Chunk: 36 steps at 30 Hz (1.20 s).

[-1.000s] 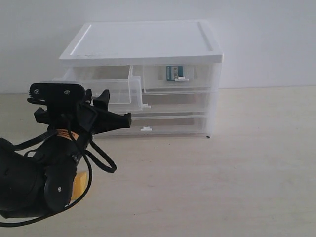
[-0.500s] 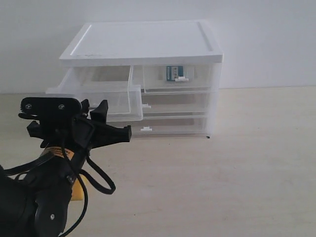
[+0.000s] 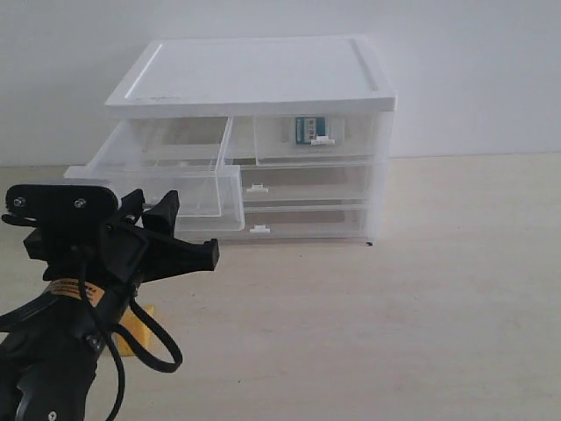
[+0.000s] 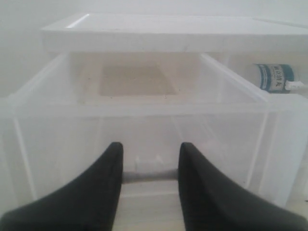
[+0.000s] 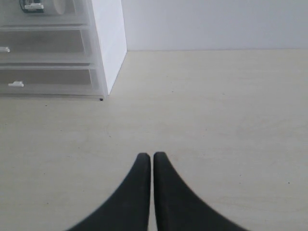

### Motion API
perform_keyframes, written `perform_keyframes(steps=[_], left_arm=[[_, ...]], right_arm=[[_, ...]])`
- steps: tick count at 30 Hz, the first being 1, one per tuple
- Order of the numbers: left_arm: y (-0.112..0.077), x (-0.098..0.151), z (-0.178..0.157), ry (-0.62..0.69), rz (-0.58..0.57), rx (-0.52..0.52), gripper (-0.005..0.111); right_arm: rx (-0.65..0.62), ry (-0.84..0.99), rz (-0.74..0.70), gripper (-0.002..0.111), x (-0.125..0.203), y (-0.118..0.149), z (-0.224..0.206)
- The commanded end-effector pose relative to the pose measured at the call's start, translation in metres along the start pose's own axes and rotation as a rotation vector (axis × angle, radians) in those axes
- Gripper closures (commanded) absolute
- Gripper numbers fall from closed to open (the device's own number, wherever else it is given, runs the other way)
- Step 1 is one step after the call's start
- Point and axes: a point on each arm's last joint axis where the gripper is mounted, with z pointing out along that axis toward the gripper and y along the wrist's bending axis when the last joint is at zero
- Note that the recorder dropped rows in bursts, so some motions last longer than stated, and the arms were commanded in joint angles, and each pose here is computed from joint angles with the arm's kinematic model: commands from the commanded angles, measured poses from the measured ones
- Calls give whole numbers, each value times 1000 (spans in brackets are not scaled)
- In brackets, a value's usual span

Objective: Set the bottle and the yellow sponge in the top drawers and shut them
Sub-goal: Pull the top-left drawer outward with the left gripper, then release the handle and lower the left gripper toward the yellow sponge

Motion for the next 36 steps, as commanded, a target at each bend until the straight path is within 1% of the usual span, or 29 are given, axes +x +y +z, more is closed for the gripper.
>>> perform_keyframes(steps=[1,2,3,4,6,7,11,17,18,23,31,33,36], left_arm=[[-4,-1,-3,-2,8,43,102],[-4,0,-3,3,8,47,100],[-4,1,-3,19,9,51,94],[-5,1,-3,22,13,63,84],[-6,1,-3,23,13,70,69],[-6,1,-3,23,8,70,66],[-11,1,-3,21,33,129,54],[-8,2,-3,31,17,92,28],[-8,4,-3,58,12,93,25],[-10,5,-7,162,-7,132,25],[-11,-9,-18,273,-67,197,25],[-11,-11,-23,328,-58,218,25],[-10,-17,-32,405,-7,260,25]], right_arm=[[3,-15,-8,108,-1,0,0],[3,-15,-8,108,-1,0,0],[3,-15,-8,108,-1,0,0],[3,-15,-8,108,-1,0,0],[3,-15,-8,108,-1,0,0],[3,-15,-8,108,-1,0,0],[3,-15,-8,108,-1,0,0],[3,-15,-8,108,-1,0,0],[3,-15,-8,108,-1,0,0],[3,-15,-8,108,-1,0,0],[3,-15,-8,108,-1,0,0],[3,-15,-8,108,-1,0,0],[3,-15,-8,108,-1,0,0]])
